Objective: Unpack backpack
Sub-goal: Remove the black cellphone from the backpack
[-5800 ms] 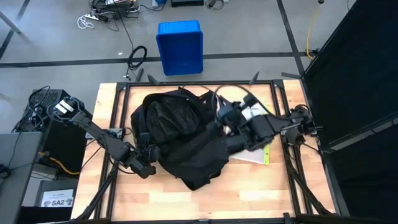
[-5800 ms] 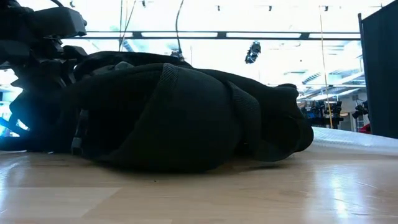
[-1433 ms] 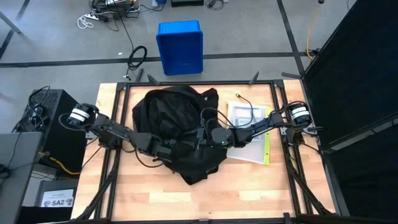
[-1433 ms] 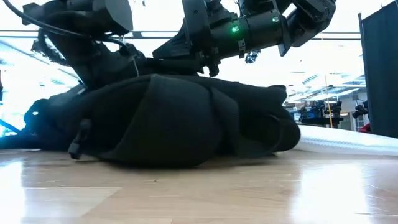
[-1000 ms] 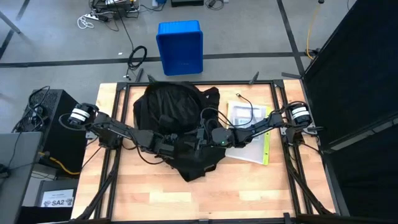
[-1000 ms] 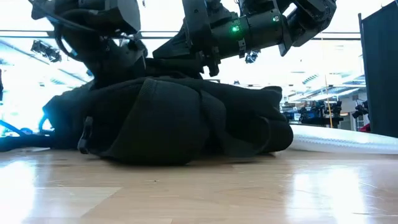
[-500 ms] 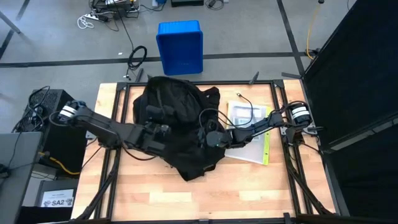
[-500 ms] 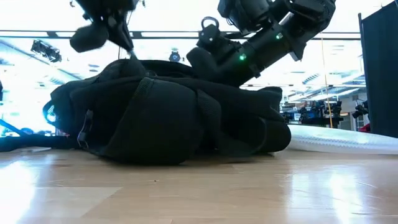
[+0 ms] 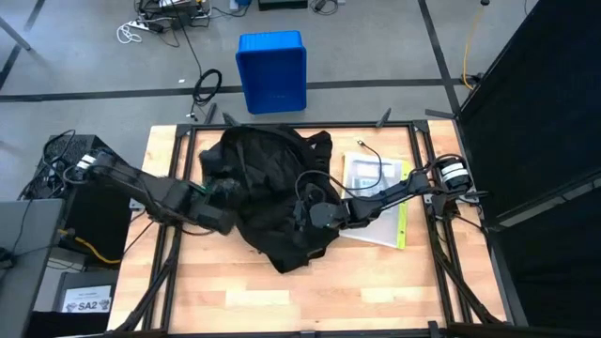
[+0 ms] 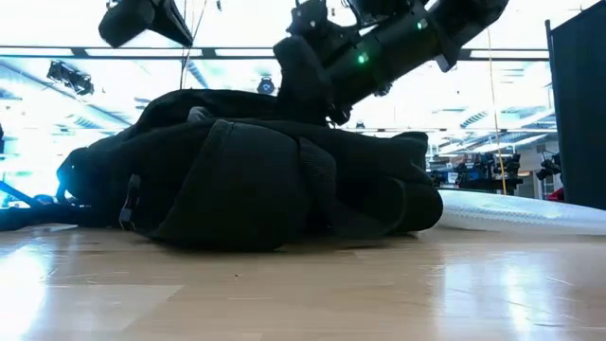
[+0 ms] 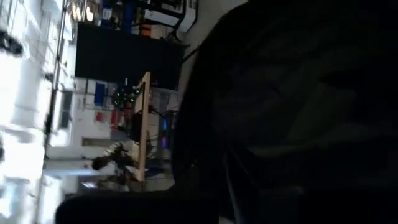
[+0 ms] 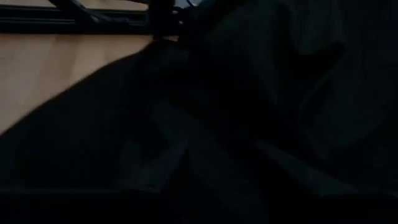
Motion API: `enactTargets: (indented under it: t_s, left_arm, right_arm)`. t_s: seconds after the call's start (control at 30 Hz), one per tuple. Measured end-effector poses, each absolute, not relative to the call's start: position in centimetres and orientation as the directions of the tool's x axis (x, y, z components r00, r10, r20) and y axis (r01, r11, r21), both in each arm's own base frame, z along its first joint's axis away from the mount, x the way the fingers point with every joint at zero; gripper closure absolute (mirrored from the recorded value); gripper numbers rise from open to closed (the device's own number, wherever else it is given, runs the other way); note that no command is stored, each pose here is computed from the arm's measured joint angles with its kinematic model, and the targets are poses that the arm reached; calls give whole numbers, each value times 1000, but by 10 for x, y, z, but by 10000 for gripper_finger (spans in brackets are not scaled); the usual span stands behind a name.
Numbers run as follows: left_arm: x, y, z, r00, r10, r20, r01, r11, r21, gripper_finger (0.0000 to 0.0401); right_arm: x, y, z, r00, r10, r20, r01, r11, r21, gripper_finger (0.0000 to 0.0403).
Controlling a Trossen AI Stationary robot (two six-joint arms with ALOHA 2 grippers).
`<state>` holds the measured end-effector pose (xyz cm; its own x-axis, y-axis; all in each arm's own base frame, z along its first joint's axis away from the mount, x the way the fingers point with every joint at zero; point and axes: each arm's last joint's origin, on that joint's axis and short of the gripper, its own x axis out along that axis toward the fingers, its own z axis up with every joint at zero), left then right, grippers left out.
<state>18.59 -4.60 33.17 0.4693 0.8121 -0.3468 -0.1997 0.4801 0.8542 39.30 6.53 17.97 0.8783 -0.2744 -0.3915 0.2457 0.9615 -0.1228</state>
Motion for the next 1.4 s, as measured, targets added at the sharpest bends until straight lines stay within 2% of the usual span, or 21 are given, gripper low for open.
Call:
enactTargets:
  t_s: [0.1, 0.23, 0.3, 0.4, 0.6, 0.8, 0.87, 1.03, 1.17, 1.3, 1.4]
  left_arm:
    - [156, -31, 354, 503, 802, -323, -373, 538, 756, 401]
    - [109, -9, 376, 538, 790, -294, -624, 608, 491, 401]
    - [90, -2, 380, 562, 769, -304, -676, 639, 367, 401]
    - [74, 5, 381, 600, 724, -340, -676, 686, 269, 401]
    - [85, 5, 371, 567, 718, -404, -645, 692, 324, 400]
    - [129, 19, 364, 379, 829, -411, -625, 556, 548, 401]
    - [143, 30, 369, 344, 844, -412, -620, 534, 575, 401]
    - [167, 76, 391, 370, 809, -457, -634, 579, 513, 401]
    - [171, 121, 402, 284, 822, -493, -697, 530, 483, 401]
    - [174, 165, 378, 122, 761, -638, -691, 526, 496, 401]
    - [177, 189, 344, 42, 594, -804, -655, 623, 426, 401]
  right_arm:
    - [393, 68, 180, 878, -269, -396, 238, 963, -126, 257]
    - [392, 68, 179, 877, -270, -398, 239, 963, -126, 259]
    - [393, 67, 179, 876, -272, -398, 242, 962, -126, 261]
    - [394, 65, 181, 884, -273, -381, 247, 962, -116, 260]
    - [396, 62, 184, 894, -279, -351, 260, 960, -100, 262]
    - [397, 60, 186, 899, -277, -339, 261, 961, -91, 263]
    - [396, 61, 185, 899, -275, -342, 260, 961, -92, 261]
    - [396, 62, 184, 897, -258, -358, 244, 966, -87, 264]
    - [396, 63, 183, 898, -241, -367, 226, 970, -84, 266]
    - [396, 63, 183, 898, -241, -368, 223, 970, -91, 263]
    - [396, 63, 183, 898, -241, -368, 223, 970, -92, 261]
